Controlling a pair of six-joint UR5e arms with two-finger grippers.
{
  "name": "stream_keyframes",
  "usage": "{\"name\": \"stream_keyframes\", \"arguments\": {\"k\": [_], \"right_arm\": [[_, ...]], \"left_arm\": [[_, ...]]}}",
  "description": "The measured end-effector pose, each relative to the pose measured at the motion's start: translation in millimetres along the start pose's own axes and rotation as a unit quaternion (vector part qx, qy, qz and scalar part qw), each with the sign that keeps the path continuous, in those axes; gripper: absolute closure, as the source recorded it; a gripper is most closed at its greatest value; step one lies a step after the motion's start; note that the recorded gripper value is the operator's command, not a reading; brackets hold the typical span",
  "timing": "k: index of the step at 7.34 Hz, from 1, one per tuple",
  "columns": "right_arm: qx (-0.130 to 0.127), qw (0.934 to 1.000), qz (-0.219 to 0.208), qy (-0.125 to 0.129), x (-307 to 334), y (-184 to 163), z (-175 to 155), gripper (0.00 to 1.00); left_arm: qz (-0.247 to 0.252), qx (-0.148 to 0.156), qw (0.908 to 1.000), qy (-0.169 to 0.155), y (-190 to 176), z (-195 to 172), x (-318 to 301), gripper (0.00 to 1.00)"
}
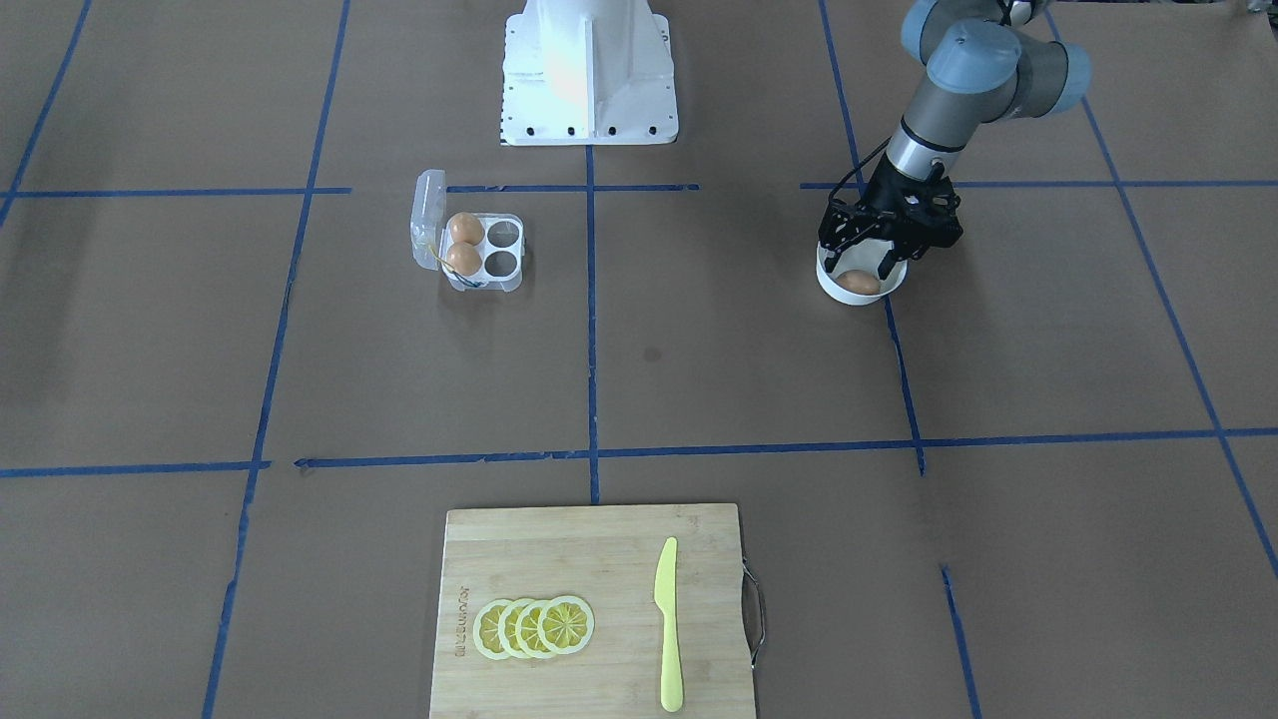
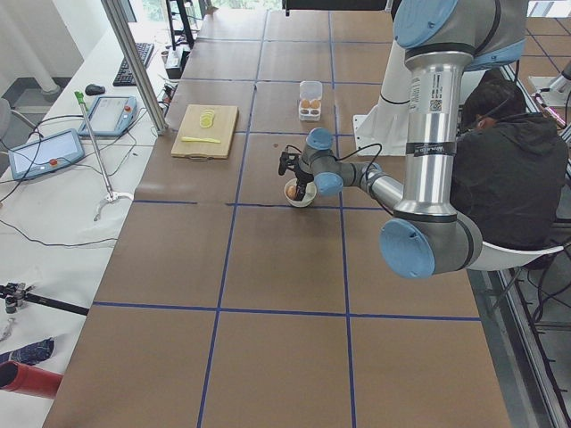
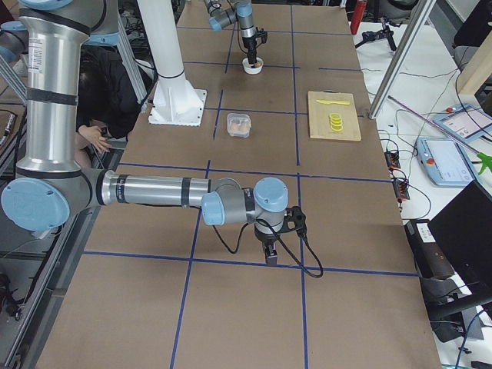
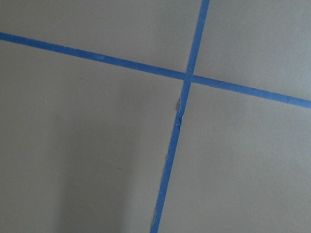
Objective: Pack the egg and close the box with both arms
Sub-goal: 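Close the left gripper on the egg and lift it from the bowl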
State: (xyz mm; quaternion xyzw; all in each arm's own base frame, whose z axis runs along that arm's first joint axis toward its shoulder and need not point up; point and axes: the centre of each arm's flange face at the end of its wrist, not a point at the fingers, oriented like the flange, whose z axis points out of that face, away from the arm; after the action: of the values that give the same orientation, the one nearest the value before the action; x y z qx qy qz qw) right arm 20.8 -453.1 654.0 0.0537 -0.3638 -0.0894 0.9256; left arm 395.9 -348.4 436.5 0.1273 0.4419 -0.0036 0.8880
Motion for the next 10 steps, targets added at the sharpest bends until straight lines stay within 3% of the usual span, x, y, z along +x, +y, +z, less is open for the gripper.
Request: {"name": "stream_keyframes", "arguments": {"k": [3,5,10], "right_arm": [[0.000,1.0000,0.000,0.000,0,-1,0,0.00],[0.001,1.0000,-0.001,0.001,0,-1,-1,0.00],[0.002,1.0000,-0.002,0.001,-1,-4,-2,0.00]], "left_arm": [[-0.008,0.012,0.9999,0.000,-18,-5,6,0.21],[-0.011,0.017,0.9998,-0.001,-24,-8,7,0.26],[-0.021,0.021,0.9995,-0.005,-28,-5,4,0.25]]}}
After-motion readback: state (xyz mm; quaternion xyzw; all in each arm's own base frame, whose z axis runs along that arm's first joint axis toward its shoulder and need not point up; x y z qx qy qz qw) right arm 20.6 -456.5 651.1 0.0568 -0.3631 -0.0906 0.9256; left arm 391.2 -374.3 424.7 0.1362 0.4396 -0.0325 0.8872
